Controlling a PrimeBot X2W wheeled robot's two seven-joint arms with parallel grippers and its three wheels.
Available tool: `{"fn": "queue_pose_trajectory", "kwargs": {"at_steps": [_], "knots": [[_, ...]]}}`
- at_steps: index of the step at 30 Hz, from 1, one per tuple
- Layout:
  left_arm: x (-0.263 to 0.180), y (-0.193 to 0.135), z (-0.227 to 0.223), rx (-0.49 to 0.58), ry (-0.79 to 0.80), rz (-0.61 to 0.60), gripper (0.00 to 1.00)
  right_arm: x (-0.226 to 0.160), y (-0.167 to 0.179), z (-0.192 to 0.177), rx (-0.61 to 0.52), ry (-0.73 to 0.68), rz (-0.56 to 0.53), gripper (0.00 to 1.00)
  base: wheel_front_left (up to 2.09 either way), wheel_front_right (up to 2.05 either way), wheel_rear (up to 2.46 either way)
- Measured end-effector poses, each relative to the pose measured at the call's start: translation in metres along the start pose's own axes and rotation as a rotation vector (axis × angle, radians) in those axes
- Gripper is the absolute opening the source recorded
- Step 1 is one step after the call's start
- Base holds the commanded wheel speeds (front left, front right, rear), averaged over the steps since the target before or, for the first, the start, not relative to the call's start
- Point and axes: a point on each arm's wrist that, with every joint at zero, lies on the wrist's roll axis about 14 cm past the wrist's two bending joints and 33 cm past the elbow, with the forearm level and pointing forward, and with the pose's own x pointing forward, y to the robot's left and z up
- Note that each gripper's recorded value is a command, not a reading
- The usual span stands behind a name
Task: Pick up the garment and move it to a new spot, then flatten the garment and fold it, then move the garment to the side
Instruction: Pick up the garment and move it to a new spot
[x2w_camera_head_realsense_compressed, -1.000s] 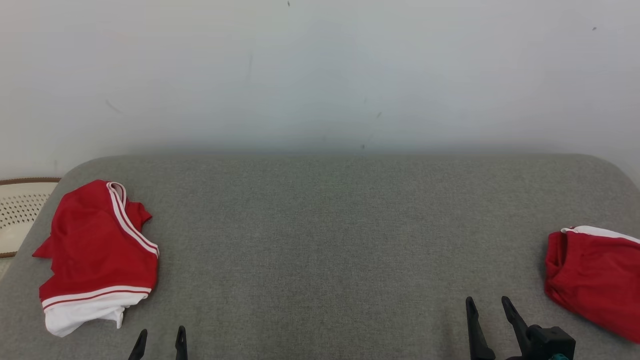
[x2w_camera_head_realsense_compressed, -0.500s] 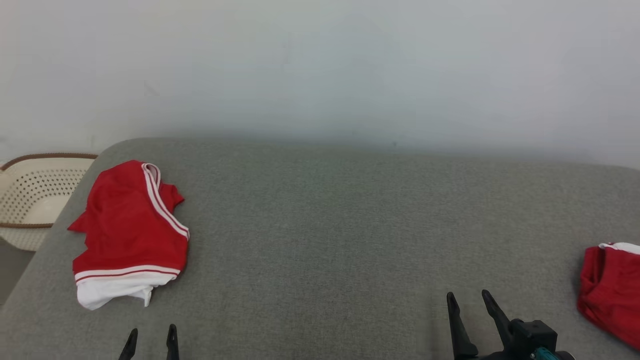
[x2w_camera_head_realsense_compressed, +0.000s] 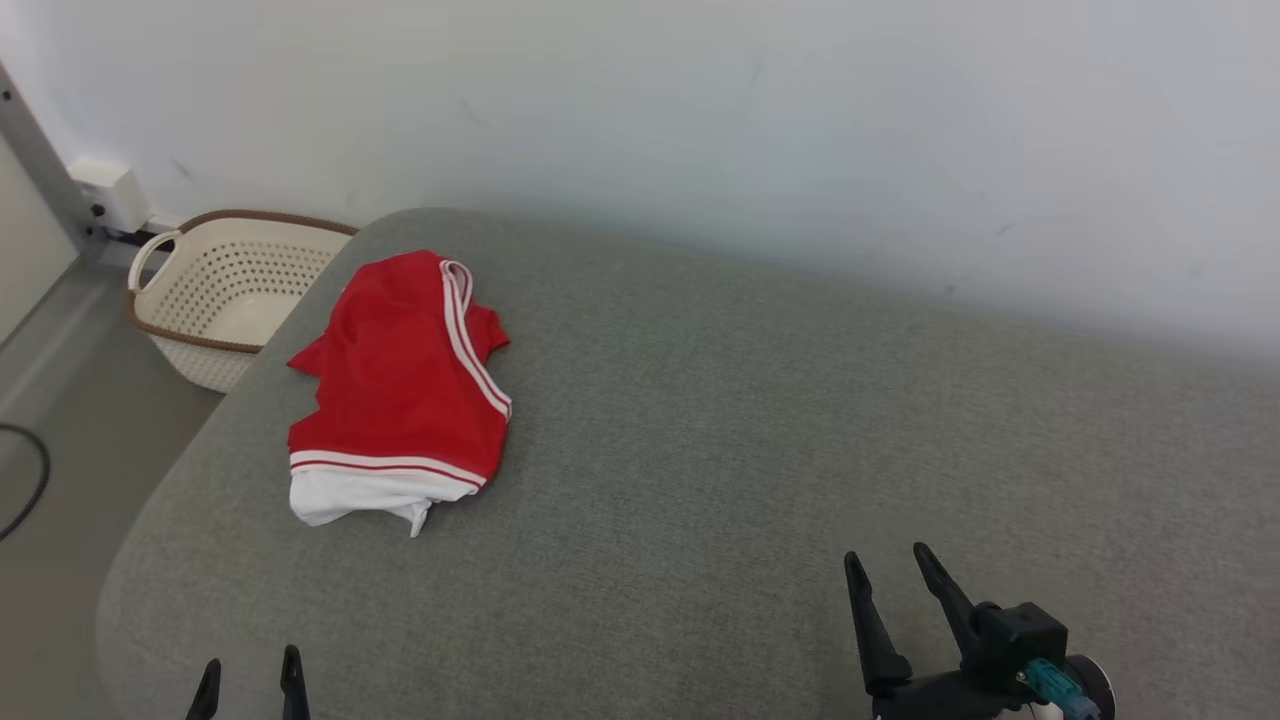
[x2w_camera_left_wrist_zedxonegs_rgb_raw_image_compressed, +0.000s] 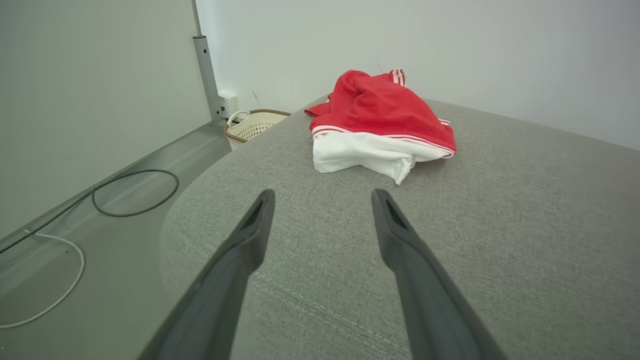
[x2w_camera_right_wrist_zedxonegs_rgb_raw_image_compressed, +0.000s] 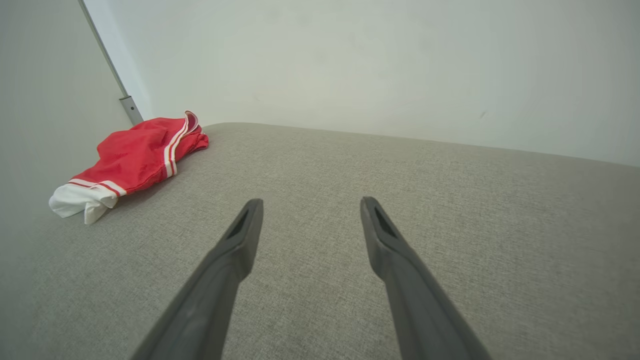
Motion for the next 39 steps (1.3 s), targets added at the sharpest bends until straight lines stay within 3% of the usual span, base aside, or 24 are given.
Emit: {"fn": "queue_pose_trajectory", "kwargs": {"at_steps": [9,17,27,34,39], "knots": [[-0.012,0.043,-0.001,0.013,0.011,0.118,1.0,0.026,0.036,-0.007,0.011,0.017,0.13,1.0,0.0,0.0,0.0],[0.013,0.035,0.004,-0.019,0.002,0.054,1.0,0.029,0.027,-0.018,0.009,0.043,0.127,1.0,0.0,0.0,0.0],[0.099,-0.01,0.037,0.038,-0.071,-0.105,1.0,0.027,-0.017,-0.035,-0.027,0.08,0.071,1.0,0.0,0.0,0.0],[0.143,-0.036,0.023,0.096,-0.017,-0.186,1.0,0.026,-0.054,-0.039,-0.057,0.084,0.008,1.0,0.0,0.0,0.0],[0.164,-0.068,0.006,0.081,0.034,-0.267,1.0,0.019,-0.074,-0.049,-0.052,0.108,-0.038,1.0,0.0,0.0,0.0]]}}
